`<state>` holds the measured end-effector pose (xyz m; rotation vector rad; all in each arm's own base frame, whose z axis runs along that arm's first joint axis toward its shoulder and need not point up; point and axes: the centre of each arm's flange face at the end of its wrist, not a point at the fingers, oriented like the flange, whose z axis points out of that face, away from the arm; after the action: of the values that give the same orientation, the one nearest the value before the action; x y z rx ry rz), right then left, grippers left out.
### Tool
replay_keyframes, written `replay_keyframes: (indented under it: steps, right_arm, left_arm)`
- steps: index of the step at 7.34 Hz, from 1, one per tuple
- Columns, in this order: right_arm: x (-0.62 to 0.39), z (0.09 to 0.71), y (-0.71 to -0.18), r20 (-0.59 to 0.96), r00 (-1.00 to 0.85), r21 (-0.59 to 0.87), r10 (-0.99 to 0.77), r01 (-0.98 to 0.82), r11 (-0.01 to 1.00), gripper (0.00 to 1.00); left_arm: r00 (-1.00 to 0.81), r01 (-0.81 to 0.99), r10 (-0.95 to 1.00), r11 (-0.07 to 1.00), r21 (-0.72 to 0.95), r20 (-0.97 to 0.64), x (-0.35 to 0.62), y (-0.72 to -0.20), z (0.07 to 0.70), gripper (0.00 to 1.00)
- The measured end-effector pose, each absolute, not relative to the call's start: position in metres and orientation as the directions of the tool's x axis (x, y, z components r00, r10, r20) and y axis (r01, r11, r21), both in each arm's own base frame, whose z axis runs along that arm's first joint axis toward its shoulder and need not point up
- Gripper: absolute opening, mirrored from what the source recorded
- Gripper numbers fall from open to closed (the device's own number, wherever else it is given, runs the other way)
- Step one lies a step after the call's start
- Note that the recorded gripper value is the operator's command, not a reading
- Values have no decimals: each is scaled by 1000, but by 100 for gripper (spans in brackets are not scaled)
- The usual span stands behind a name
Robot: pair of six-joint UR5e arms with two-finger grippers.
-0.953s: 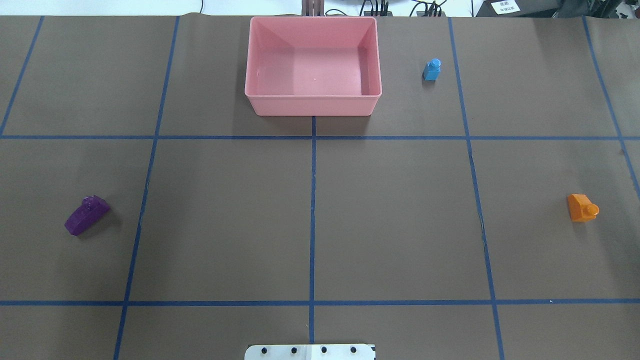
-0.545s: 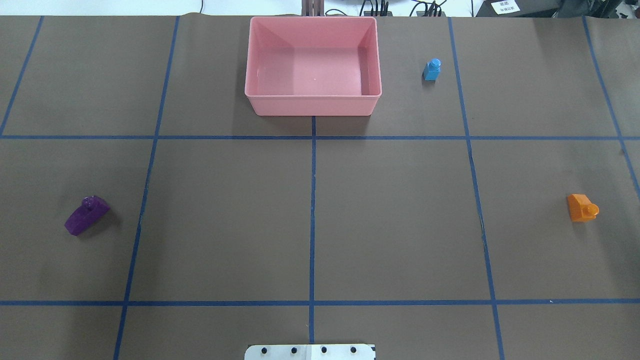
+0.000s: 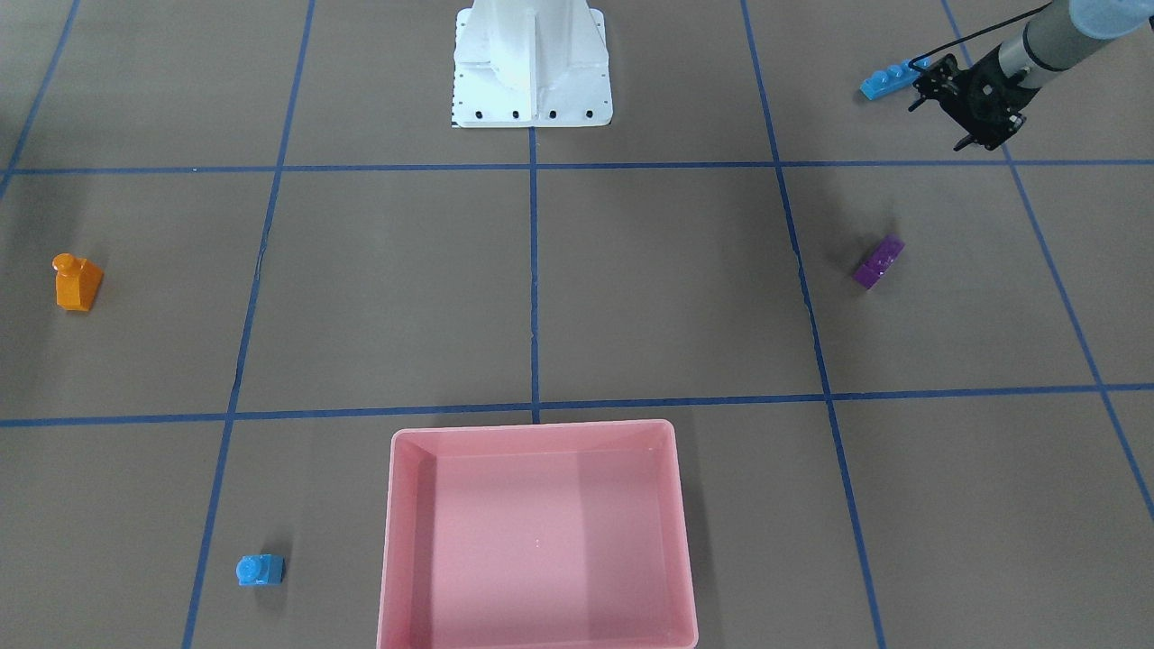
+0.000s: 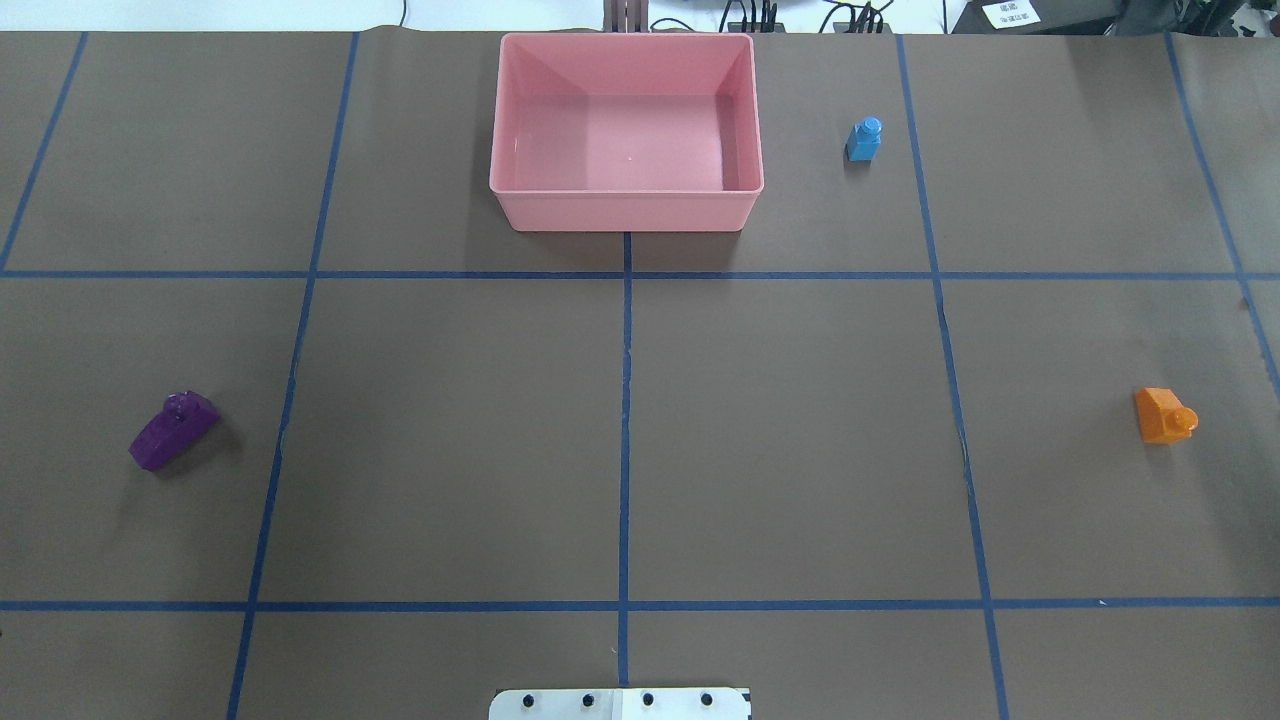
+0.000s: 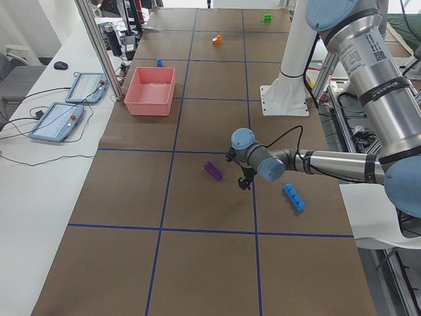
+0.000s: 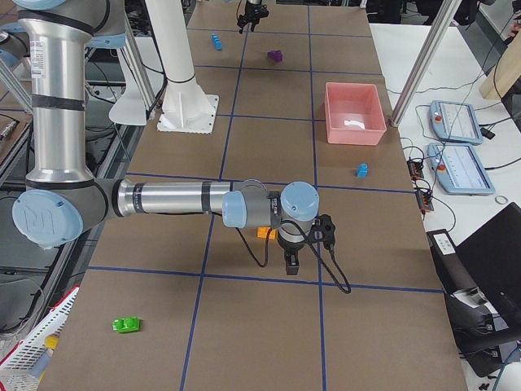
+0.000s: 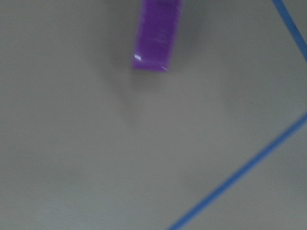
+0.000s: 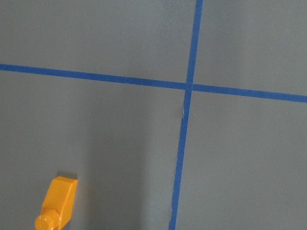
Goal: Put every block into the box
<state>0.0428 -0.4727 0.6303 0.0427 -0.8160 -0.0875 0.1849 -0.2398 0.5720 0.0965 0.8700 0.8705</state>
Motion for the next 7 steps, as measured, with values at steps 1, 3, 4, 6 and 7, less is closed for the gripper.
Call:
replay_keyframes:
  steps: [1,3,4,6,7]
  right_arm:
    - [43,632,-472,726,681,68,-92,62,996,100]
    - [42,634,-472,728,680,64,-89,62,996,100]
    - [42,634,-471,728,680,64,-89,62,996,100]
    - [42,632,-472,728,679,67,-92,63,996,100]
    - [41,632,-472,731,676,67,-92,63,996,100]
  left_arm:
    - [332,-654,741,627,423,-584,188,-220,574,97]
    - [300,-707,804,548,446,-513,212,-187,576,97]
    - [290,-729,827,517,449,-482,230,-165,577,97]
    - [267,-758,849,477,445,-456,240,-126,579,97]
    - [262,-770,865,455,447,-428,239,-117,584,97]
